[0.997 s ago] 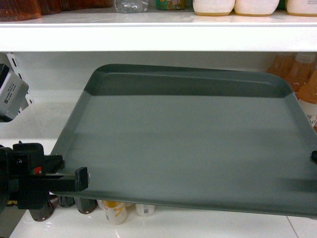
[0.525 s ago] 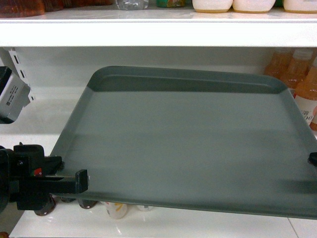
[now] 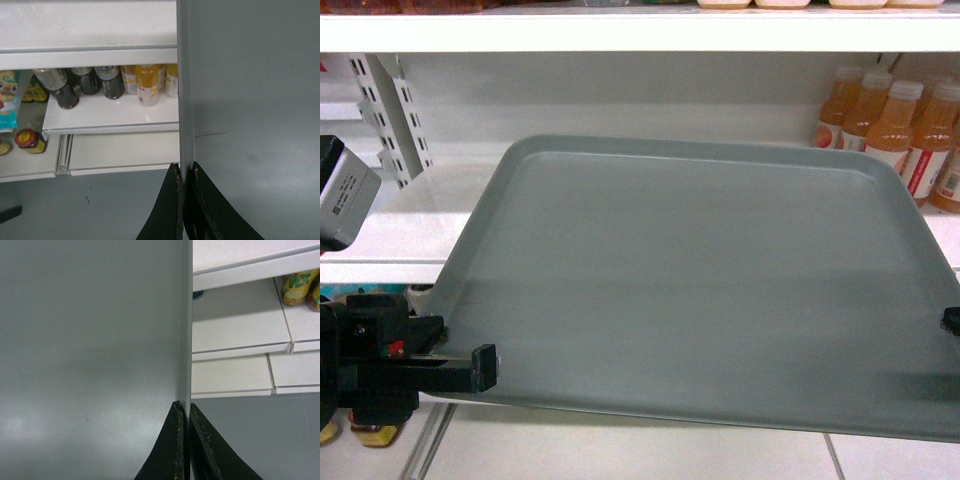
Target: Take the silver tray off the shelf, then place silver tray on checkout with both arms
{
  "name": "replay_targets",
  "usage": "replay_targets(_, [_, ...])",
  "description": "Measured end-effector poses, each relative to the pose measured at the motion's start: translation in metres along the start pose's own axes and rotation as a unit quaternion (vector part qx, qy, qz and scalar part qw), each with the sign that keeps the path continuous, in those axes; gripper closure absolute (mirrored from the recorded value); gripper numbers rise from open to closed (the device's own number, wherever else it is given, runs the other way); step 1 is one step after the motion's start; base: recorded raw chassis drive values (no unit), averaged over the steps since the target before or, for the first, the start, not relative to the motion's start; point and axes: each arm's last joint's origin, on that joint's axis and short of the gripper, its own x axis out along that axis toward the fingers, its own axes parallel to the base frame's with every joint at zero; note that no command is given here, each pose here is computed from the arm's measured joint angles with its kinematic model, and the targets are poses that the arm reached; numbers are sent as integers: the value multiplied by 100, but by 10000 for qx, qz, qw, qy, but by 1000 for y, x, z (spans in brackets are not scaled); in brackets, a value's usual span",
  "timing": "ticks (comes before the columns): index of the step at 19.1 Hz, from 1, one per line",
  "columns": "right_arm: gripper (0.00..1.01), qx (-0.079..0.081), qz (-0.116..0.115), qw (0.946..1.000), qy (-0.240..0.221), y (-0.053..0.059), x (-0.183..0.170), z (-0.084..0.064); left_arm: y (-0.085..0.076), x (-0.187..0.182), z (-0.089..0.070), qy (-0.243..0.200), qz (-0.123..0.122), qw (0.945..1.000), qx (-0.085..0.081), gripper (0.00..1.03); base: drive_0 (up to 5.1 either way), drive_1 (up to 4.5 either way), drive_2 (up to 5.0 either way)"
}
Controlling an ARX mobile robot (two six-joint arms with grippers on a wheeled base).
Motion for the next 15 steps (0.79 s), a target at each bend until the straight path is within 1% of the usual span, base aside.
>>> replay_targets(15, [99,16,-2,10000,14,-1,0,0,0,0,0,10,0,10000,3,100,11,-418,440])
